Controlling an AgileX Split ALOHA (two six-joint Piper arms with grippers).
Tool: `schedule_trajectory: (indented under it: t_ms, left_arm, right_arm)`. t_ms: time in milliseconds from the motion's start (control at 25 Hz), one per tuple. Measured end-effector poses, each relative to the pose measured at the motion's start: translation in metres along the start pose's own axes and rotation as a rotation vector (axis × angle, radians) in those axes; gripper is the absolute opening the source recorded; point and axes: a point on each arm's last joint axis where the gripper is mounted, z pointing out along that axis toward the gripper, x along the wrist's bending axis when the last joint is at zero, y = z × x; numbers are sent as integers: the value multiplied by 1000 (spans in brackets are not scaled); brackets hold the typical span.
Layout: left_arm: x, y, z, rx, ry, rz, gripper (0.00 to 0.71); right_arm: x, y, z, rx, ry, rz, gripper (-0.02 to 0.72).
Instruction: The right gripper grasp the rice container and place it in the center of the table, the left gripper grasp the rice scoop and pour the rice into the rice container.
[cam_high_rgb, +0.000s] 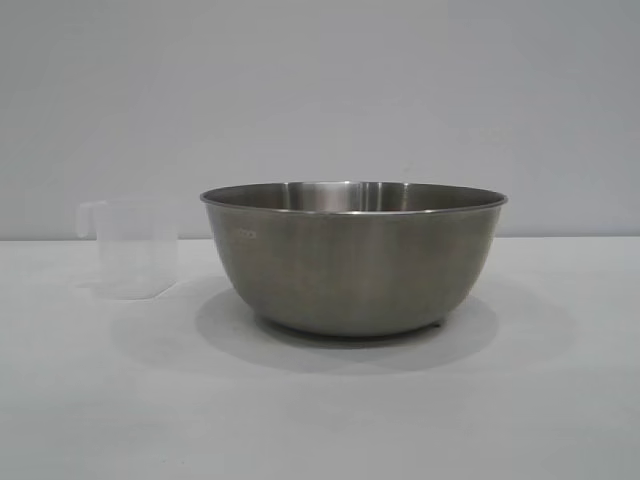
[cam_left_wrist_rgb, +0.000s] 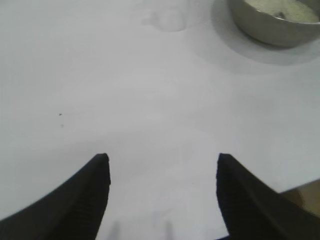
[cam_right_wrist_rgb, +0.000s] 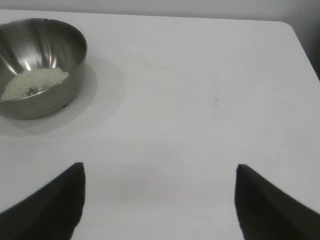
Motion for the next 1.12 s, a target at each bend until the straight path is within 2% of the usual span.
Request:
schedule_trajectory:
  t_ms: [200,400,1120]
  left_arm:
    - [0,0,0,-2,14,-10,386]
    - [0,0,0,-2,14,-10,386]
    - [0,0,0,-2,10,-8,386]
  right_arm:
    - [0,0,0,0,3,-2,549]
    - [0,0,0,-1,37,-22,549]
    - [0,0,0,-1,37,-22,549]
